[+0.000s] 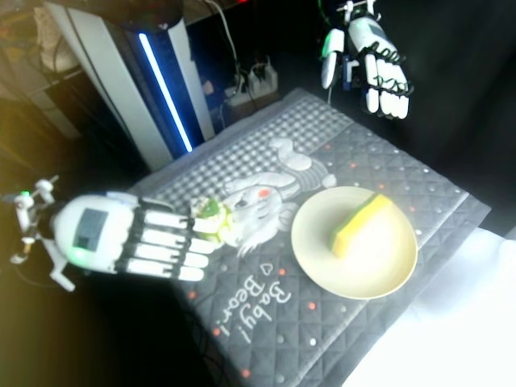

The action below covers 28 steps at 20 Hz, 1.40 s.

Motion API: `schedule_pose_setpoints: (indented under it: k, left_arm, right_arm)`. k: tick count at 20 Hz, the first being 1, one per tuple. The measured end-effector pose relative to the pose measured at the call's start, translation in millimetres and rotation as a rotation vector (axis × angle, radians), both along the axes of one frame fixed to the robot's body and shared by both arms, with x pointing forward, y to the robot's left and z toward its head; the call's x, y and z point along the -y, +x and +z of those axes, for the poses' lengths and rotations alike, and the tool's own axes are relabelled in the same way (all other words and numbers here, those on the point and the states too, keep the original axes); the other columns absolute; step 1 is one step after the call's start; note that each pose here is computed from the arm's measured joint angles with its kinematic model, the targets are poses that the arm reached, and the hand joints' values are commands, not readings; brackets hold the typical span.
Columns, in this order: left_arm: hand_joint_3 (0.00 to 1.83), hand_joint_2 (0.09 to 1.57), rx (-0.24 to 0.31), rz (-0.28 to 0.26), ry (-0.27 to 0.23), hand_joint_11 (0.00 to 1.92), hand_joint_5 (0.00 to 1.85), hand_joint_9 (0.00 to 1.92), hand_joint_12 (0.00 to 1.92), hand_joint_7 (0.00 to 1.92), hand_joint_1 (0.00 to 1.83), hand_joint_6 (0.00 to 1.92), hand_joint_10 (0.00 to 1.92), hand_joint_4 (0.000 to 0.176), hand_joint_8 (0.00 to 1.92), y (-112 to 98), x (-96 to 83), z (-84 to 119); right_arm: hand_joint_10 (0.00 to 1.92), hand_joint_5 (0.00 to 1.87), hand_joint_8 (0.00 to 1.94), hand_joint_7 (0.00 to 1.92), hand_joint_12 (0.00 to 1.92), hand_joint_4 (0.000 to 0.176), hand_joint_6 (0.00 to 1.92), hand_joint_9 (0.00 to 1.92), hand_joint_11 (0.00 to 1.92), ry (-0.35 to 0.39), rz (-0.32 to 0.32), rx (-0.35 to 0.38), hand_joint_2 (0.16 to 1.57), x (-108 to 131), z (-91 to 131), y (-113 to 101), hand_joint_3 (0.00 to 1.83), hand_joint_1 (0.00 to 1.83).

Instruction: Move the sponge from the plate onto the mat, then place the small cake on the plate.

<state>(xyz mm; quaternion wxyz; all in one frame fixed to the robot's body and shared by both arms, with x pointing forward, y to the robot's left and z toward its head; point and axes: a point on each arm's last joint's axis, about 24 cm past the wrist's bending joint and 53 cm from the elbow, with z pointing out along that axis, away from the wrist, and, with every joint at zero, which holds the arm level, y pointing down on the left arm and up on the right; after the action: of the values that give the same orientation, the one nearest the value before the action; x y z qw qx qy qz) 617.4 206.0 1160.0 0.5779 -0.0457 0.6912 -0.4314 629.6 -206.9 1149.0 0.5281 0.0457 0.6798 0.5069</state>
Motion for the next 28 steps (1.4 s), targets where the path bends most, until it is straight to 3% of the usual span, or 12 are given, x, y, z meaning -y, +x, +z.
schedule_pose_setpoints:
  k: [5,6,10,13,15,17,19,21,25,26,27,28]
  left_arm:
    - [0.0,0.92,0.032,-0.012,-0.016,0.0,0.21,0.0,0.0,0.04,0.69,0.0,0.0,0.139,0.0,21.2,13.6,10.5]
    - [0.0,0.91,0.053,-0.019,-0.021,0.01,0.18,0.0,0.01,0.03,0.68,0.0,0.0,0.114,0.0,30.9,20.0,17.7]
    - [0.0,0.89,0.104,-0.076,0.06,0.12,0.15,0.08,0.06,0.06,0.76,0.0,0.01,0.168,0.0,89.2,76.4,38.5]
    - [0.0,0.91,0.144,-0.088,0.249,0.03,0.18,0.18,0.56,0.14,0.69,0.0,0.0,0.119,0.0,109.2,119.6,36.1]
    - [0.0,0.89,0.118,-0.078,0.325,0.04,0.23,0.25,0.77,0.22,0.71,0.0,0.0,0.111,0.0,121.7,131.3,21.4]
    - [0.0,0.89,0.065,-0.054,0.356,0.14,0.29,0.42,0.9,0.37,0.74,0.0,0.01,0.078,0.01,141.0,132.4,6.7]
    - [0.0,0.91,0.025,-0.026,0.377,0.07,0.33,0.46,1.03,0.44,0.77,0.0,0.0,0.092,0.0,159.8,131.5,-2.1]
    - [0.0,0.93,-0.002,-0.006,0.377,0.08,0.39,0.54,1.1,0.54,0.8,0.0,0.01,0.071,0.01,169.2,133.0,-9.4]
    - [0.0,0.97,-0.067,0.003,0.384,0.18,0.61,0.59,0.9,0.63,0.89,0.01,0.0,0.048,0.0,178.9,141.4,-30.4]
    - [0.01,1.07,-0.086,0.008,0.382,0.19,0.93,0.75,1.06,0.85,1.03,0.73,0.03,0.082,0.02,181.1,142.1,-35.5]
    - [0.01,1.1,-0.094,0.009,0.38,0.33,1.08,0.96,1.32,0.88,1.19,0.64,0.16,0.0,1.0,181.4,142.6,-38.9]
    - [0.0,1.14,-0.101,0.011,0.373,0.5,0.99,0.88,1.48,0.89,1.24,0.74,0.75,0.0,1.28,181.5,142.3,-40.4]
  right_arm:
    - [0.0,0.43,0.0,0.36,0.89,0.011,0.0,0.34,0.01,0.004,0.014,0.01,1.11,-4.0,3.2,-1.1,0.0,0.74]
    - [0.0,0.43,0.0,0.35,0.88,0.0,0.0,0.34,0.0,0.008,0.014,0.014,1.12,-4.0,4.3,-1.1,0.0,0.77]
    - [0.0,0.42,0.0,0.33,0.77,0.015,0.0,0.32,0.02,0.026,0.022,0.024,1.12,-5.1,8.8,-2.6,0.0,0.79]
    - [0.0,0.43,0.0,0.33,0.74,0.0,0.0,0.3,0.0,0.074,0.042,0.049,1.11,-9.8,18.2,-6.6,0.0,0.78]
    - [0.01,0.46,0.01,0.35,0.77,0.0,0.01,0.33,0.03,0.086,0.067,0.066,1.12,-18.2,22.5,-9.0,0.0,0.73]
    - [0.0,0.45,0.0,0.33,0.72,0.0,0.0,0.28,0.0,0.094,0.091,0.078,1.13,-24.4,24.7,-12.7,0.0,0.71]
    - [0.0,0.44,0.0,0.34,0.67,0.0,0.0,0.3,0.04,0.095,0.098,0.079,1.13,-26.6,24.5,-13.8,0.0,0.69]
    - [0.0,0.45,0.0,0.34,0.61,0.0,0.0,0.3,0.07,0.096,0.103,0.083,1.13,-27.1,24.9,-14.3,0.0,0.72]
    - [0.0,0.45,0.0,0.34,0.59,0.021,0.0,0.29,0.07,0.091,0.117,0.081,1.12,-31.3,21.1,-16.1,0.0,0.71]
    - [0.0,0.46,0.0,0.34,0.55,0.024,0.0,0.29,0.1,0.091,0.122,0.081,1.11,-31.9,20.7,-16.4,0.0,0.71]
    - [0.0,0.46,0.0,0.34,0.54,0.021,0.0,0.29,0.11,0.09,0.122,0.08,1.12,-31.9,20.1,-16.0,0.0,0.7]
    - [0.0,0.47,0.0,0.35,0.53,0.01,0.0,0.3,0.1,0.091,0.121,0.079,1.12,-31.9,19.9,-15.8,0.0,0.73]
